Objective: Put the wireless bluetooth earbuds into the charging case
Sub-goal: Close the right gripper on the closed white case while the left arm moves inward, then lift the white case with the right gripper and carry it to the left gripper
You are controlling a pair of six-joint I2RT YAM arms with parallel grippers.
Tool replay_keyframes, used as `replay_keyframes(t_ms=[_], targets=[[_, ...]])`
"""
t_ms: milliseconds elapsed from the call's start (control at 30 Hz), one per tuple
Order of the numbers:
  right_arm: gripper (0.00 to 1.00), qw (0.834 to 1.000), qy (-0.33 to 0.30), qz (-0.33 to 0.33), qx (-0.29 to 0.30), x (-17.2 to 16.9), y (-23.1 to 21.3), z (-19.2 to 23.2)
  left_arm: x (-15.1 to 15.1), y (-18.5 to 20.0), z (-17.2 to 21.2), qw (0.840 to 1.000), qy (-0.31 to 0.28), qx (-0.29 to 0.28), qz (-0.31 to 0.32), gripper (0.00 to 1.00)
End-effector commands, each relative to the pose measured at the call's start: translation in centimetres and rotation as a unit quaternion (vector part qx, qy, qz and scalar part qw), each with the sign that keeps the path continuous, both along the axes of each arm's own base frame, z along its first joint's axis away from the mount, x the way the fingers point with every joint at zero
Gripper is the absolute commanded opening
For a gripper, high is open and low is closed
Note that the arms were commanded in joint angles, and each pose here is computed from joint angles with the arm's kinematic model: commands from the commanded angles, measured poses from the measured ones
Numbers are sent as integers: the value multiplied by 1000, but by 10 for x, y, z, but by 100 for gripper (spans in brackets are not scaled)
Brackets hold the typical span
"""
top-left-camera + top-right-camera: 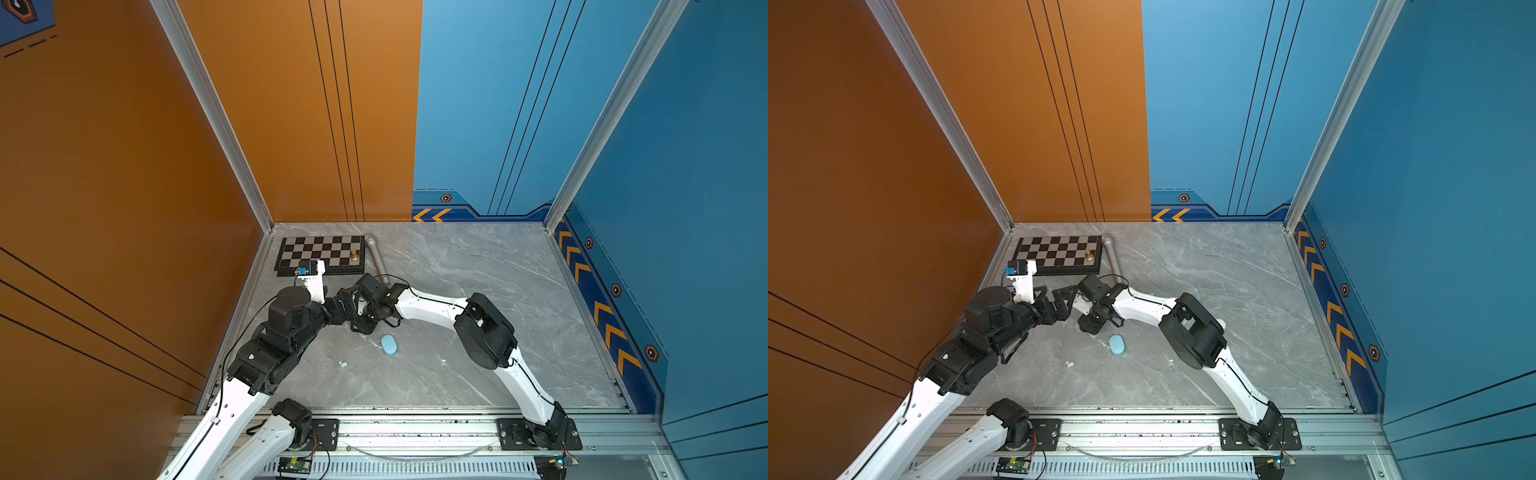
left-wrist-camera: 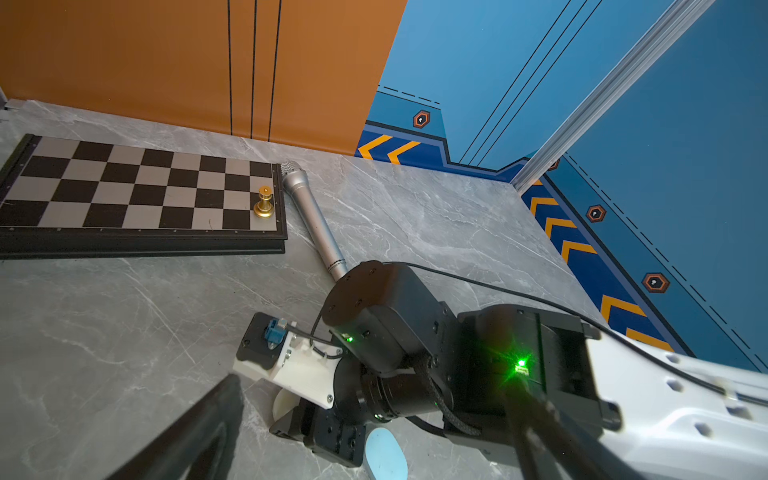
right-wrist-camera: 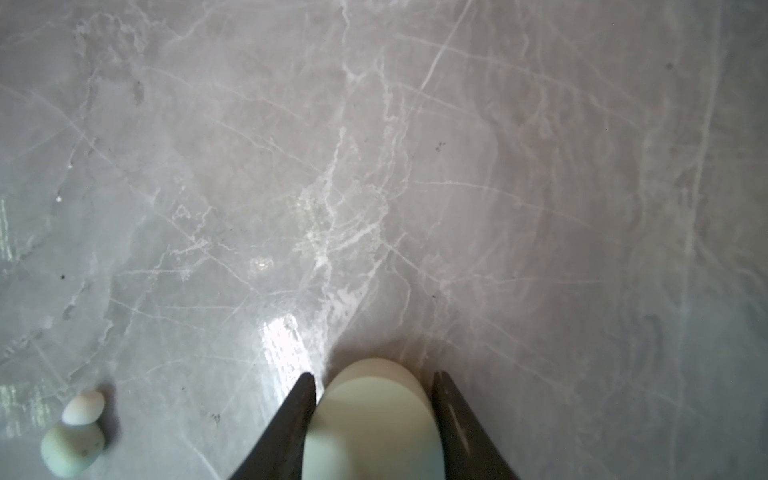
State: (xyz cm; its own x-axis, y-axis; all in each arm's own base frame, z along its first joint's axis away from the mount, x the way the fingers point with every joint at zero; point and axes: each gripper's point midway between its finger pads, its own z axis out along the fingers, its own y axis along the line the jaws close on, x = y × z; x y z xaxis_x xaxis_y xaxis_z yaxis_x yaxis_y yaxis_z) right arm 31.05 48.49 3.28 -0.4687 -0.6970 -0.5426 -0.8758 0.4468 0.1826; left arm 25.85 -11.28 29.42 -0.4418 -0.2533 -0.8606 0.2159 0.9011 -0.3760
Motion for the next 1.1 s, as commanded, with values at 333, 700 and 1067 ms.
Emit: replay_keyframes(t_ms=[333, 700, 1067], targets=[[24, 808, 247, -401, 353, 127, -96, 180, 41, 1, 29, 994, -103, -8, 23, 98], [25, 659, 282, -495, 491, 151, -182, 256, 103, -63, 41, 985, -143, -78, -61, 98], [25, 605, 309, -492, 545, 151, -197, 276, 134, -146, 53, 973, -163, -30, -159, 98]])
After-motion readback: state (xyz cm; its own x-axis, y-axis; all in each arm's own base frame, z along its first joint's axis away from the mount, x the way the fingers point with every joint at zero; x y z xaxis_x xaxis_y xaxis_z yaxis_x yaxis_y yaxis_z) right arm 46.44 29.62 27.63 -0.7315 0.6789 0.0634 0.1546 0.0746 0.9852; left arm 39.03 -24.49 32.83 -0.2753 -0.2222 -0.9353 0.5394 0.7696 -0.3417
